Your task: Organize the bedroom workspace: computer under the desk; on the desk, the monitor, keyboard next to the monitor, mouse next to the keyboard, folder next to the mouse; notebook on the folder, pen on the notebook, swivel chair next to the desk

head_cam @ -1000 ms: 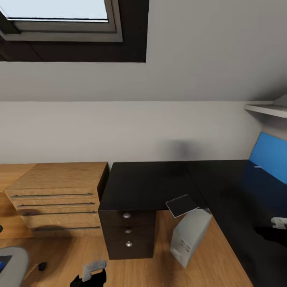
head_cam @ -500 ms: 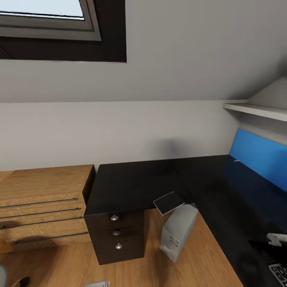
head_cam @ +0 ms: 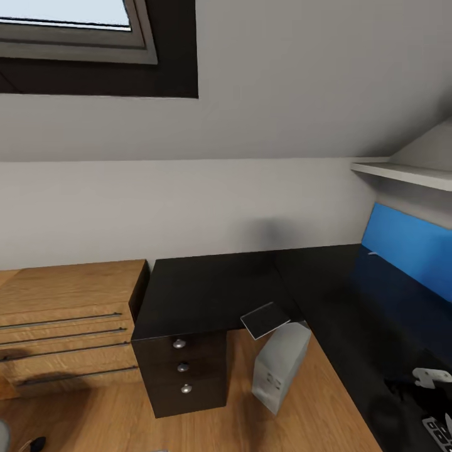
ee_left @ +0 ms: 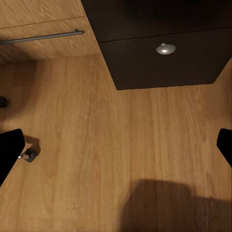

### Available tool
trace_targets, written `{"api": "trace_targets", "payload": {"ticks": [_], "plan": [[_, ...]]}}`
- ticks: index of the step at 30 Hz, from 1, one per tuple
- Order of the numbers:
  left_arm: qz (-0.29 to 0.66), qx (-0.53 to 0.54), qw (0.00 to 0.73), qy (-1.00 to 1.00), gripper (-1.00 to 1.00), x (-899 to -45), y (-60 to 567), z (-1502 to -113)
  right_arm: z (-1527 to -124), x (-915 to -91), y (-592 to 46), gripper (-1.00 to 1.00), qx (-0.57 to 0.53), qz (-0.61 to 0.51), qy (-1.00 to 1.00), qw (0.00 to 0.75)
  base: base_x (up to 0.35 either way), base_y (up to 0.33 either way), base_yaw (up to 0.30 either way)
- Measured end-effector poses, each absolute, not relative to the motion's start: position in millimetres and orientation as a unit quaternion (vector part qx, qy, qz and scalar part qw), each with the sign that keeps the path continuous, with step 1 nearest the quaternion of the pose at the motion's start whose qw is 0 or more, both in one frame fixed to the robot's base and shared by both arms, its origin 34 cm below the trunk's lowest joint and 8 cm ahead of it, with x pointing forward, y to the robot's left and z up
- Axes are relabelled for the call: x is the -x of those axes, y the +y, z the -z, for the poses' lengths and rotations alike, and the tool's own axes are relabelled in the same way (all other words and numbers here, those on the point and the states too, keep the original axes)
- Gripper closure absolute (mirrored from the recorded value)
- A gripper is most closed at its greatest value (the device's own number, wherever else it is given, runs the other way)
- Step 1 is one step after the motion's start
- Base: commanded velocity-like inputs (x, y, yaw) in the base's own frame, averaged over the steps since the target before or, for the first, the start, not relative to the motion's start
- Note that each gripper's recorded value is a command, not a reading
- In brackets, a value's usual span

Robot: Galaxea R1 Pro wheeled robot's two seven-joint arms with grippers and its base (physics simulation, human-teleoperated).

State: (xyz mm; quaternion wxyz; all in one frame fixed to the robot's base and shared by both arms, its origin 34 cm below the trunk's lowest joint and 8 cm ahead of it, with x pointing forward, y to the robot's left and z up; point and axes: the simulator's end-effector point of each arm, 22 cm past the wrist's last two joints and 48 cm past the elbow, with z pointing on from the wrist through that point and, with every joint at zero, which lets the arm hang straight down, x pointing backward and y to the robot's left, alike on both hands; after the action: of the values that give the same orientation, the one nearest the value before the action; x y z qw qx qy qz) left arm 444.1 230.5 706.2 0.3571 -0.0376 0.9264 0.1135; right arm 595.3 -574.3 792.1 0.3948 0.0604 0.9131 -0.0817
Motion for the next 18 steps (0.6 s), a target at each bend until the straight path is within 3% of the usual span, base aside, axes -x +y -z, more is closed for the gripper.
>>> {"api": "trace_targets", "payload": {"ticks": [18], "plan": [[-0.114,0.042,0.356,0.927,-1.00,-444,232,-706,-807,-592,-608,1.00,0.026,0.170,0.905,0.388,0.024,-0.025,0.000]]}}
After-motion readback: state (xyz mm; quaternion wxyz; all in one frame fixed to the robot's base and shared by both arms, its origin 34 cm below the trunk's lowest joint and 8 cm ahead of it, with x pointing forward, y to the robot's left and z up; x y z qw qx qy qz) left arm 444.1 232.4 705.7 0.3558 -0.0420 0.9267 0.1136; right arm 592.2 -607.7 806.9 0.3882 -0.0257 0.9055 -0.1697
